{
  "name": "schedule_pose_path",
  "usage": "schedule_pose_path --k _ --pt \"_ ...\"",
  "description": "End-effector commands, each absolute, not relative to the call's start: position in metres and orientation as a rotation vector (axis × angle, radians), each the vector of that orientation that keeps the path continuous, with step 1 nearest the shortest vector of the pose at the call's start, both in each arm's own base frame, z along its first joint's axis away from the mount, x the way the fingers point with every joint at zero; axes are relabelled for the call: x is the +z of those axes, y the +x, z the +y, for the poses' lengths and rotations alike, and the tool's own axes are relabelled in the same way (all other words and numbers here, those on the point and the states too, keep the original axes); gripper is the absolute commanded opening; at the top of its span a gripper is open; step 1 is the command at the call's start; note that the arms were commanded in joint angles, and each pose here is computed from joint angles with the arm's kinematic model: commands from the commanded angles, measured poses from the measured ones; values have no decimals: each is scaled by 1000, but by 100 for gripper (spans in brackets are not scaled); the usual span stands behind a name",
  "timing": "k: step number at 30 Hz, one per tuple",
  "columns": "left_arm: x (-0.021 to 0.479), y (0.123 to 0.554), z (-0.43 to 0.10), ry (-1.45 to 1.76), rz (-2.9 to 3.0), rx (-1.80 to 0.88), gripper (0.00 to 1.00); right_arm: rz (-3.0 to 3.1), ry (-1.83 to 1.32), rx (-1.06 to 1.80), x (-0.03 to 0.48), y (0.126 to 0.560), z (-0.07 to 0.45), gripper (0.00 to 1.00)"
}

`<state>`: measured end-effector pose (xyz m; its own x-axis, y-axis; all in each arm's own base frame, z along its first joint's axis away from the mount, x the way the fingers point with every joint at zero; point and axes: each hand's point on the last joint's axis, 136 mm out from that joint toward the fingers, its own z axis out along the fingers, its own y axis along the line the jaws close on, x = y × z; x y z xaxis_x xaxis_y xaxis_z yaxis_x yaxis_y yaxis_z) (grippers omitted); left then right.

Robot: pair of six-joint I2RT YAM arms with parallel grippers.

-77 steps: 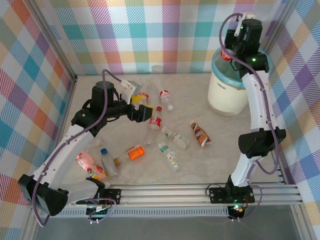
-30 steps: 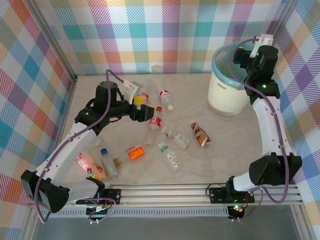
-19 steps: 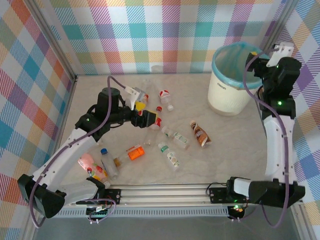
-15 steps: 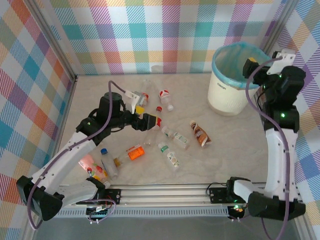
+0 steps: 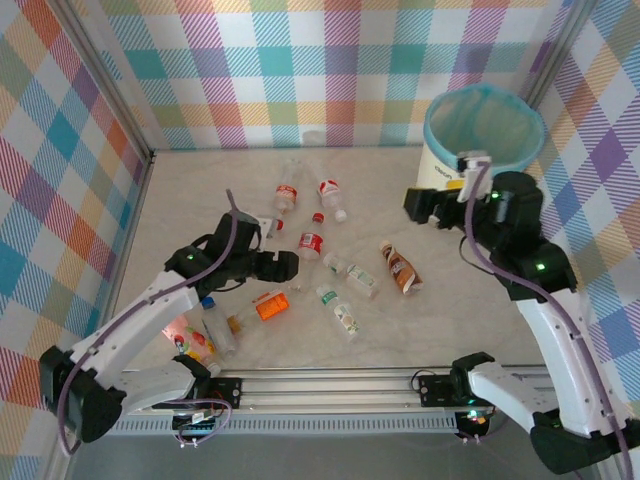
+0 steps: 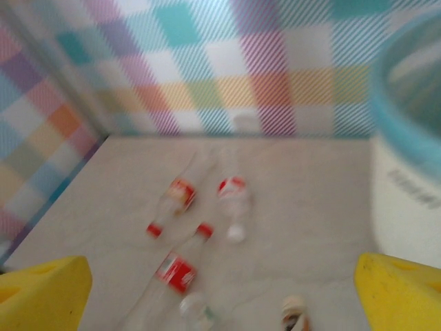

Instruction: Put the plastic bottles in the bin

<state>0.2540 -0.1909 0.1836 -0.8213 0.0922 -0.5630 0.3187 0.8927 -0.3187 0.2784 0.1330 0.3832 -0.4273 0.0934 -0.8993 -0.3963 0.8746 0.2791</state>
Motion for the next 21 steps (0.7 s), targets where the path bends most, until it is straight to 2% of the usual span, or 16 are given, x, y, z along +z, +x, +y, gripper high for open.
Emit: schedule_pose_path --k 1,11,21 --pt "165 261 -193 288 2569 -484 88 2072 -273 564 346 274 158 97" --pt "115 302 -226 379 2709 -428 82 2178 -371 640 299 275 216 96" --pt "67 325 -238 408 2812 -369 75 2220 -385 646 286 282 228 95"
